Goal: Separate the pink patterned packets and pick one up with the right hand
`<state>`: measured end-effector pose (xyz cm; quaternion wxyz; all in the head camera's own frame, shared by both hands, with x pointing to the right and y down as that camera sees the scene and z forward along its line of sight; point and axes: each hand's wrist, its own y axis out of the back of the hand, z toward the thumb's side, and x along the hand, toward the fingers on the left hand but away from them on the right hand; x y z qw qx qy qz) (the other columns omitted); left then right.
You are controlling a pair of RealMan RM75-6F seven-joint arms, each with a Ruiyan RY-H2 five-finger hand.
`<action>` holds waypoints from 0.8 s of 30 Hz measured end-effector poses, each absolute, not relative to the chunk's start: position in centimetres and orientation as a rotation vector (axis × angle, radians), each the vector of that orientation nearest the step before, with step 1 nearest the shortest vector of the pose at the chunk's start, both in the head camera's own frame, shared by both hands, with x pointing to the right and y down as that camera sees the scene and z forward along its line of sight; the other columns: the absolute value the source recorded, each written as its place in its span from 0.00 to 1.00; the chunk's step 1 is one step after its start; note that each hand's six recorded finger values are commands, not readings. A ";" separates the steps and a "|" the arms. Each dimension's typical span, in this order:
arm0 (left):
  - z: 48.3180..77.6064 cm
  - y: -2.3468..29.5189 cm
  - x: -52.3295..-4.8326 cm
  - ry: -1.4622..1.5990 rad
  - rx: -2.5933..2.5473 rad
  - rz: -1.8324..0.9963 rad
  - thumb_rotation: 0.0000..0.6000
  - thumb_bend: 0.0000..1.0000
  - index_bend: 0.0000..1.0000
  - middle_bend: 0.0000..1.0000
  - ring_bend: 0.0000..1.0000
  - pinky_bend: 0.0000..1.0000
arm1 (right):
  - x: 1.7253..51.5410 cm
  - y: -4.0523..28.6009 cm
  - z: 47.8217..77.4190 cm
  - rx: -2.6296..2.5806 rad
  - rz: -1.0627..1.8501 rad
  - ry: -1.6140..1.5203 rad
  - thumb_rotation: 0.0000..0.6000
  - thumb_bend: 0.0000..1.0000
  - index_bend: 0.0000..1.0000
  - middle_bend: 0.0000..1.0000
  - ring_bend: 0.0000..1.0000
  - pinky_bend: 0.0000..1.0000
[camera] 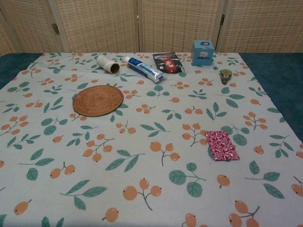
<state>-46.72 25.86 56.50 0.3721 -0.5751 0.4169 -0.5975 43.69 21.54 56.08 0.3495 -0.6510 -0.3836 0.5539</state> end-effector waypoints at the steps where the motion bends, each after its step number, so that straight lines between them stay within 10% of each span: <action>1: 56.6 25.9 -46.7 1.062 -1.477 -1.535 1.00 0.27 0.12 0.14 0.12 0.01 | 43.7 21.5 56.1 -1.688 1.435 -0.993 0.93 0.27 0.09 0.09 0.06 0.03; 24: 57.0 26.1 -46.6 1.031 -1.501 -1.565 1.00 0.27 0.13 0.14 0.12 0.01 | 43.1 21.6 56.5 -1.722 1.432 -0.972 0.92 0.27 0.09 0.09 0.06 0.03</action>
